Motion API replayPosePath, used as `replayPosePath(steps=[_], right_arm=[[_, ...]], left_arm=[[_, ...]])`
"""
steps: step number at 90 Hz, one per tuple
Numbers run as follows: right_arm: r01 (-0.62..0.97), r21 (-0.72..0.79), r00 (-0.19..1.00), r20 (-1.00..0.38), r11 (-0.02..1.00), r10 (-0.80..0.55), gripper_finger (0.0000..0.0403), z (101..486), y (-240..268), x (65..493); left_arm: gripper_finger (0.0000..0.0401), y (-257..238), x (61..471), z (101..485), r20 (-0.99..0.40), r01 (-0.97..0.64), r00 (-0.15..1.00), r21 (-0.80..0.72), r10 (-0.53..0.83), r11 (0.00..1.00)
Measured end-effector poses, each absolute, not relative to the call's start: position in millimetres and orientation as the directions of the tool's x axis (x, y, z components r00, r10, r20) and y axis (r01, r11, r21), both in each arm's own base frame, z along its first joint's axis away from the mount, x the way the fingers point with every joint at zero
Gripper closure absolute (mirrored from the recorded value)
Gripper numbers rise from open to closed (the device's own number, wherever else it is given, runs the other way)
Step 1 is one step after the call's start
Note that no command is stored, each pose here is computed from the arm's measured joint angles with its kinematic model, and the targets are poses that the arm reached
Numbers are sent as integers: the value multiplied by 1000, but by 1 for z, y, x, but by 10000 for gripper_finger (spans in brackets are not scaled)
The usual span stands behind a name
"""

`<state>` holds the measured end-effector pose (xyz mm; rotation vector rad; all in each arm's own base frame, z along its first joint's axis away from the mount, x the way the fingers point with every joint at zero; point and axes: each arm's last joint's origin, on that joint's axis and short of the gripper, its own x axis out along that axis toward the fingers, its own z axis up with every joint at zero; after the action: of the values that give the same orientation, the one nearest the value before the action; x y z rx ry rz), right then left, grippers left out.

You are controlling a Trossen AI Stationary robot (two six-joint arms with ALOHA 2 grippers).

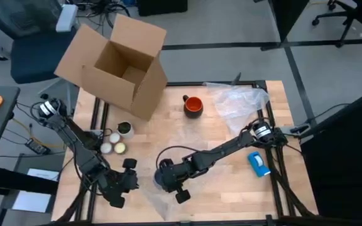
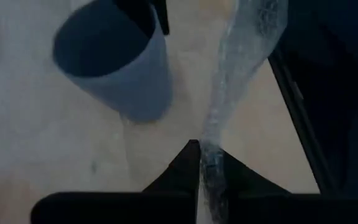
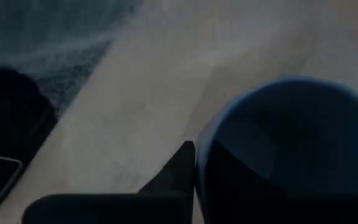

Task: Wrap mug
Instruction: Wrap the blue mug with bubble wrap

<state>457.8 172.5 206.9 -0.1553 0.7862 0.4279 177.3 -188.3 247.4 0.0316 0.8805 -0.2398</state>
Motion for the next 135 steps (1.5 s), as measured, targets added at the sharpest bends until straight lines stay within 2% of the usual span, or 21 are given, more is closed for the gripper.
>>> replayPosePath(steps=[23,56,72,92,108,135], right_arm=[[-437,21,625,-712,899,320,362,207,172,458],[-442,-13,639,-706,897,305,297,210,172,458],[-413,-24,689,-662,911,295,273,229,171,459],[-405,-26,690,-665,914,287,247,243,171,459],[-333,-86,703,-686,939,187,245,263,168,458],[-260,-271,736,-677,927,9,266,307,176,448]], left_arm=[[401,-188,179,248,-758,246,623,-43,-192,968],[401,-189,180,249,-744,242,639,-47,-196,969],[401,-189,180,249,-743,240,640,-45,-193,970],[401,-188,182,250,-733,222,658,-32,-174,975],[401,-187,182,250,-724,202,673,-20,-153,979],[401,-181,185,250,-697,66,715,-8,-54,998]])
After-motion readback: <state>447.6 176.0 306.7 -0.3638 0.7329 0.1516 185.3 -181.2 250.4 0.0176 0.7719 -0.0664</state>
